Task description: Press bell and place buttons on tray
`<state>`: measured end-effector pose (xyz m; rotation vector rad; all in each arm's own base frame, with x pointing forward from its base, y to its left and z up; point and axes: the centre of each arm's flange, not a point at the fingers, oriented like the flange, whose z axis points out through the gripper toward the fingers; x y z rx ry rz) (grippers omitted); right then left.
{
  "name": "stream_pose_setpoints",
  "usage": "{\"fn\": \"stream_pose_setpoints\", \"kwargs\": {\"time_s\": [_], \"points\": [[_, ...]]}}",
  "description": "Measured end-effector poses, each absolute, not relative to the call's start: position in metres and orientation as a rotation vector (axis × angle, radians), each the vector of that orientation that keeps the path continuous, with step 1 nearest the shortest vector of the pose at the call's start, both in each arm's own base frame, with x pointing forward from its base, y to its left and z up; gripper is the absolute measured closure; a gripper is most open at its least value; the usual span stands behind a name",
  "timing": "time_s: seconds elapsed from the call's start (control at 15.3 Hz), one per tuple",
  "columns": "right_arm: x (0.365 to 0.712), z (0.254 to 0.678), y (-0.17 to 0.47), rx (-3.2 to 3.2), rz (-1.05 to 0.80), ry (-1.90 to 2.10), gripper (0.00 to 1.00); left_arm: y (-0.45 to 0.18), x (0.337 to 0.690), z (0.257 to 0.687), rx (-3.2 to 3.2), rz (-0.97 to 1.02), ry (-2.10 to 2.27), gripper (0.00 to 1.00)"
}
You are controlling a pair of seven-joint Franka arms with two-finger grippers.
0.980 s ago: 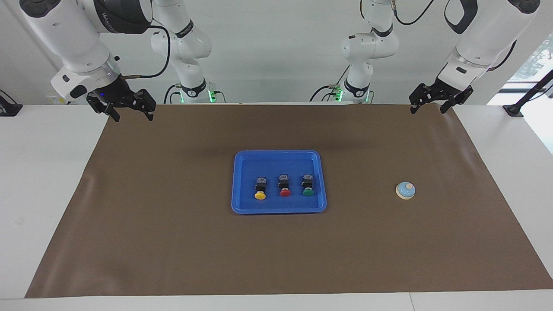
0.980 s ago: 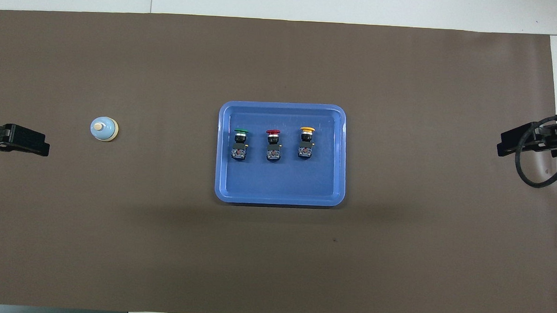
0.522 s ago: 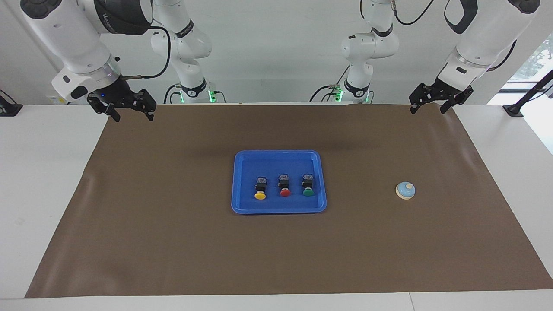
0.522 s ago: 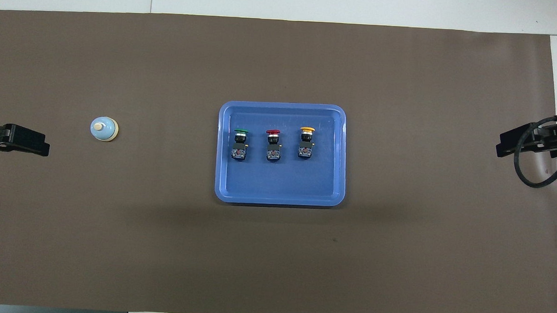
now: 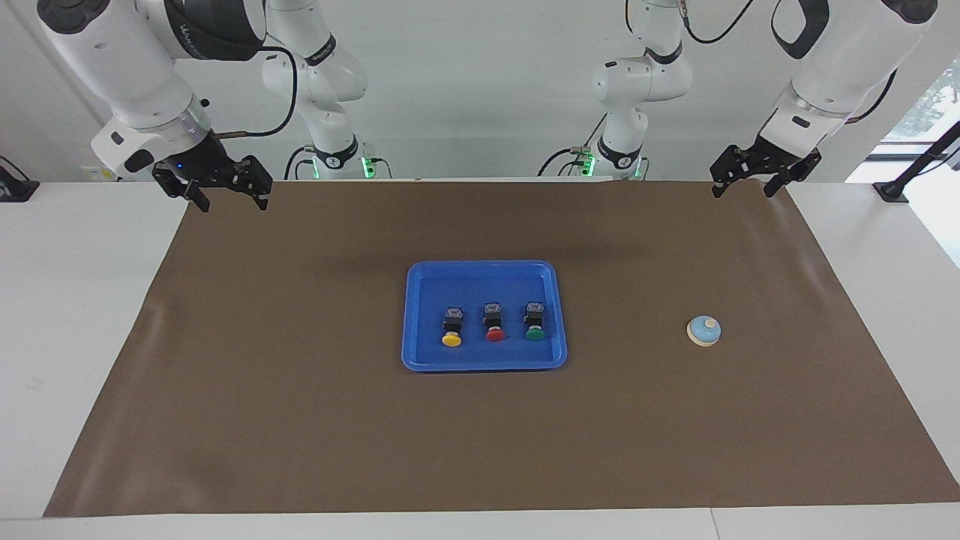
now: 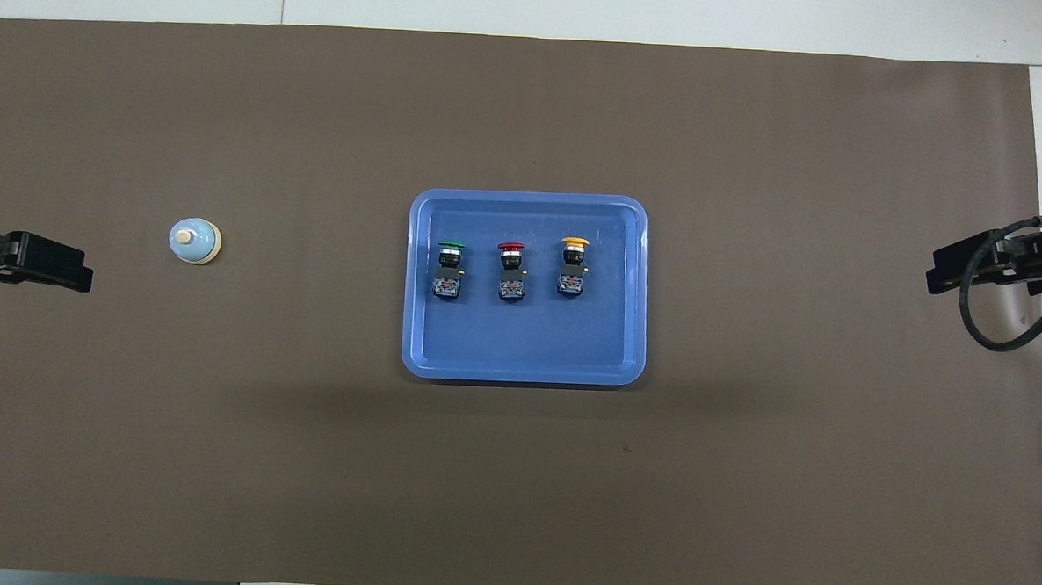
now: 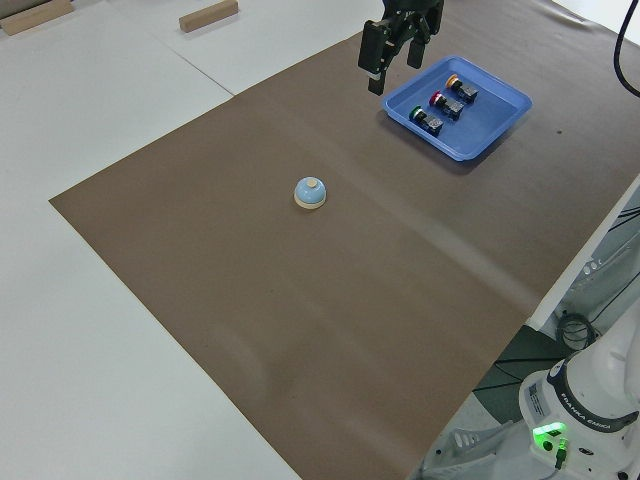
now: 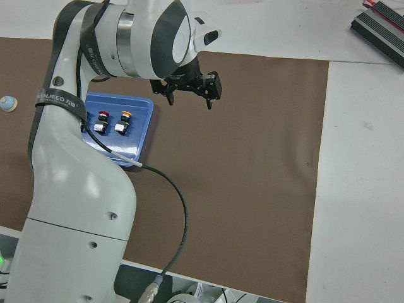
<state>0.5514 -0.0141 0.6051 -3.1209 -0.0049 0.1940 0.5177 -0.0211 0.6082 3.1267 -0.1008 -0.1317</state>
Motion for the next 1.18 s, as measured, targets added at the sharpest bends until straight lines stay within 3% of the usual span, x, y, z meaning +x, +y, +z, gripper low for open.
{"fn": "stream_pose_setpoints", "kwargs": {"time_s": [0.46, 0.65, 1.18], "points": [[0.551, 0.605, -0.014, -3.121, 0.194, -0.005, 0.0, -0.019, 0.518, 0.607, 3.127, -0.125, -0.093, 0.0], [0.551, 0.605, -0.014, -3.121, 0.194, -0.005, 0.0, -0.007, 0.527, 0.587, 3.129, -0.05, -0.069, 0.03], [0.551, 0.605, -0.014, -3.121, 0.195, -0.005, 0.0, 0.017, 0.571, 0.469, 3.122, -0.039, -0.024, 0.93]]}}
